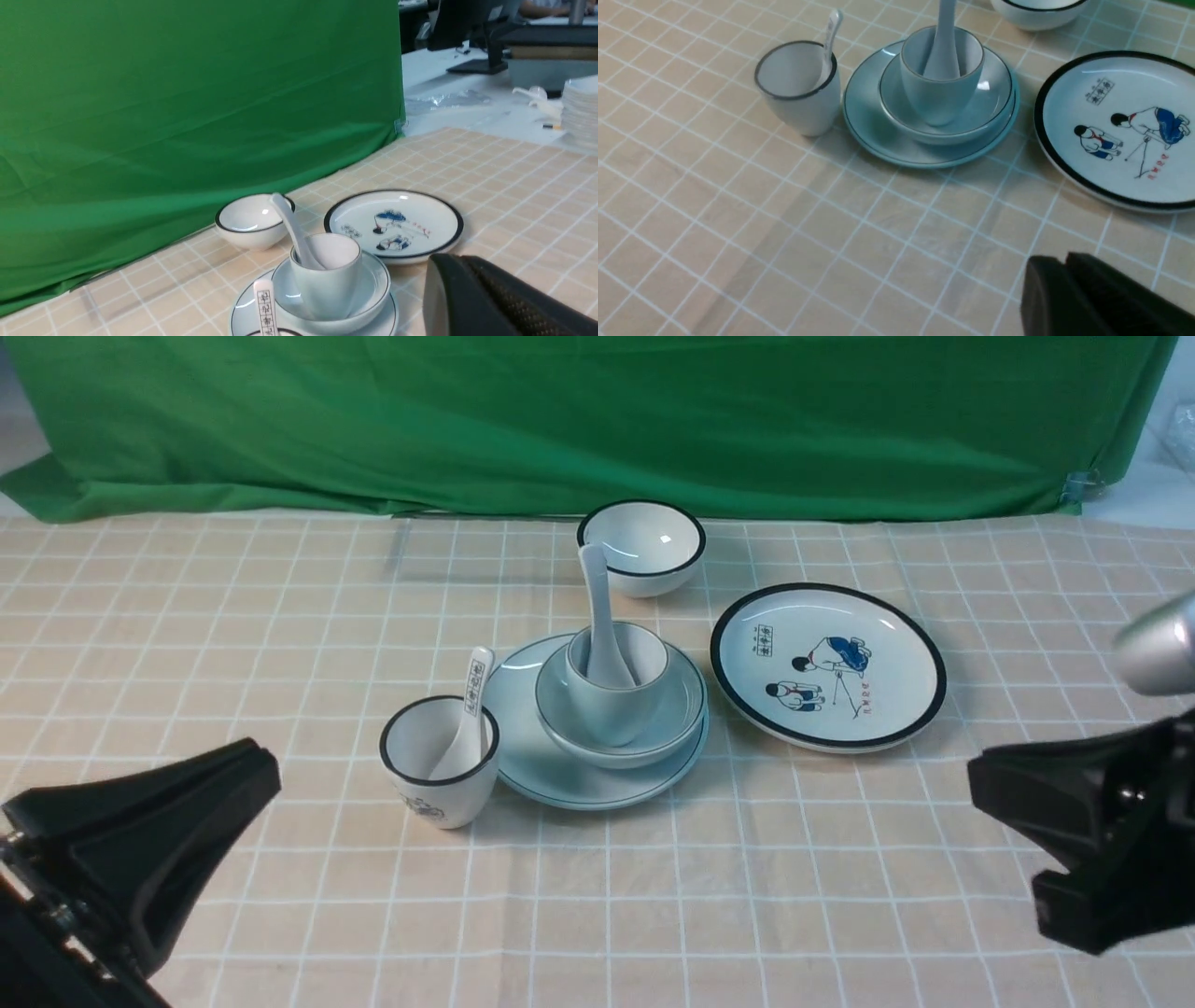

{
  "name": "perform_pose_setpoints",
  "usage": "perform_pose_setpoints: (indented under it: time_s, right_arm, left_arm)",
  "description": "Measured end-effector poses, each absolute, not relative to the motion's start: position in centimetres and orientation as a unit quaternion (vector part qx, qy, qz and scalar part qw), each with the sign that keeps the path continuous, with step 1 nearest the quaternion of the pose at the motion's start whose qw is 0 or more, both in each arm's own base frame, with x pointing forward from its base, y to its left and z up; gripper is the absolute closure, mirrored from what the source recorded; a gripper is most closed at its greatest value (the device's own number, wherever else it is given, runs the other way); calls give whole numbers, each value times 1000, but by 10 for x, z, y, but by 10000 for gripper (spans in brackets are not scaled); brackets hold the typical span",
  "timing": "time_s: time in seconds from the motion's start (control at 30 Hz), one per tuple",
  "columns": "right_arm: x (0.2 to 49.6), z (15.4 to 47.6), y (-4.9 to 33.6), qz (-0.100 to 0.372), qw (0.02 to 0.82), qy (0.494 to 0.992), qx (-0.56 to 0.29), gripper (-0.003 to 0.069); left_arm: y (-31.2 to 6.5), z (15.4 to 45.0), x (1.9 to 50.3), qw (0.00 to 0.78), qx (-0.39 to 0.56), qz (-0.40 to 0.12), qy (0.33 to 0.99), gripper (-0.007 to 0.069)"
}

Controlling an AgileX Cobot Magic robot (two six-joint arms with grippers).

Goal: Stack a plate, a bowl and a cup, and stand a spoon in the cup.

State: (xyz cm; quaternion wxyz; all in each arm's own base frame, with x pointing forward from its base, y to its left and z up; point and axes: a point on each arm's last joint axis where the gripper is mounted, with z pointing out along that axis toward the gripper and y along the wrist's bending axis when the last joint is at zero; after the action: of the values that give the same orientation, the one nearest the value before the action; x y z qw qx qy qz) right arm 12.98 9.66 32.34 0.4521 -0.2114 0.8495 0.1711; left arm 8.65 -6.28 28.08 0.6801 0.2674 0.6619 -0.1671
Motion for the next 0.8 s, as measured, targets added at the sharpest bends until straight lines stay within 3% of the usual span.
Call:
perform_pose_setpoints:
  time_s: [0.37,0.5,0.63,0.8]
  right_arm:
    - [116,326,86,182,473,837,-206,564]
    - [115,327,78,167,485,835,-198,560]
    - [105,320,51,140,510,837,-140,614]
    - [70,271,16,44,580,807,-102,641]
  left_arm:
    - [-63,274,86,667,280,-162,671,625]
    - [-63,274,86,667,280,-162,671,625]
    - [-63,274,86,665,282,-162,672,625]
    - [-64,274,86,664,282,-162,673,625]
